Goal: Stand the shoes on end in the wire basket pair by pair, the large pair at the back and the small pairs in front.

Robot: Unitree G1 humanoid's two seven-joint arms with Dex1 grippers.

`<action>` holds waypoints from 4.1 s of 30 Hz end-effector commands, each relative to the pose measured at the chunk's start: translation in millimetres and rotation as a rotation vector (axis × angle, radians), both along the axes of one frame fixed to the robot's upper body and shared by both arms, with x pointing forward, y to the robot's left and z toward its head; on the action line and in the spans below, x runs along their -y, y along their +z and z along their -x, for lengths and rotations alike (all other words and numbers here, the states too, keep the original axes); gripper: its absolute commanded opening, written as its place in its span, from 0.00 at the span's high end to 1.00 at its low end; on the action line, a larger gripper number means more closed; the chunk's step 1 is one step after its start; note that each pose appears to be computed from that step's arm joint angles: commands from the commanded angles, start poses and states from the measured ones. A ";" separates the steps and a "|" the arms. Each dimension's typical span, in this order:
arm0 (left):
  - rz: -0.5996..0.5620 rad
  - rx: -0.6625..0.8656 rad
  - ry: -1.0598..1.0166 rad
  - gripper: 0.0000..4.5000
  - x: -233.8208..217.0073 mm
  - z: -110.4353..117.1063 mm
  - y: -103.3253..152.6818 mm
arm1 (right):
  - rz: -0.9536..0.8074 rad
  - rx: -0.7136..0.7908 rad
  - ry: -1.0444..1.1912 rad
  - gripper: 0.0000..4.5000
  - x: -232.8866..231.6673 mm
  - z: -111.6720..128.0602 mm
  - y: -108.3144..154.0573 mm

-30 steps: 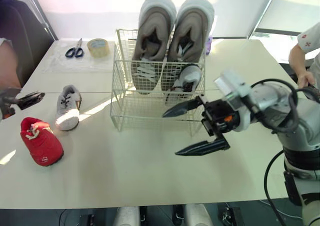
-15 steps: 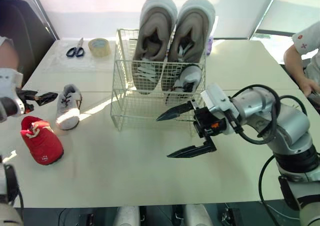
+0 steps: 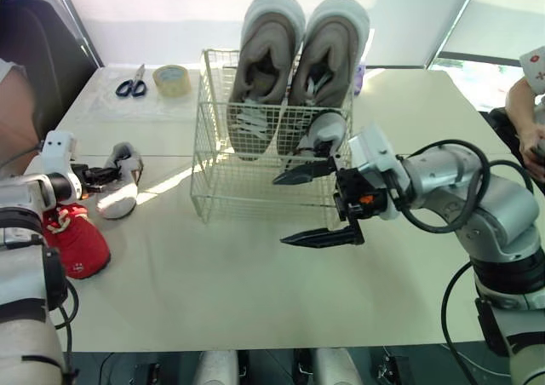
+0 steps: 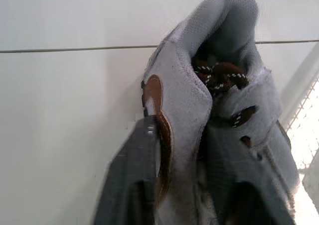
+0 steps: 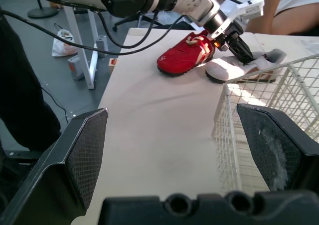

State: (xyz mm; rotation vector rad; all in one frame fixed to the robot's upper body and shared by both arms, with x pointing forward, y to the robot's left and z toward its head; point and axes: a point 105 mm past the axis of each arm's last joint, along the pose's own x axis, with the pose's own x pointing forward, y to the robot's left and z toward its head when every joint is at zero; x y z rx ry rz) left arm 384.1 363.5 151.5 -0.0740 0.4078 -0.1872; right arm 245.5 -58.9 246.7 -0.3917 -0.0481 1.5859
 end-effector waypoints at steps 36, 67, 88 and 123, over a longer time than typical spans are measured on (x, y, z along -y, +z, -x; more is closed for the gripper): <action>0.043 1.267 -0.142 0.99 253.8 55.9 136.4 | -0.194 -0.492 -0.330 0.00 103.3 14.2 23.7; -0.108 1.248 -0.104 0.99 264.2 34.2 95.9 | -0.331 -0.459 -0.328 0.00 83.7 0.9 26.2; -0.048 1.051 -0.177 0.54 240.4 76.1 76.9 | -0.352 -0.454 -0.341 0.00 81.6 -7.2 15.8; 0.286 0.332 -1.103 0.01 297.6 186.2 69.5 | -0.357 -0.073 -1.257 0.00 234.5 -29.8 -16.2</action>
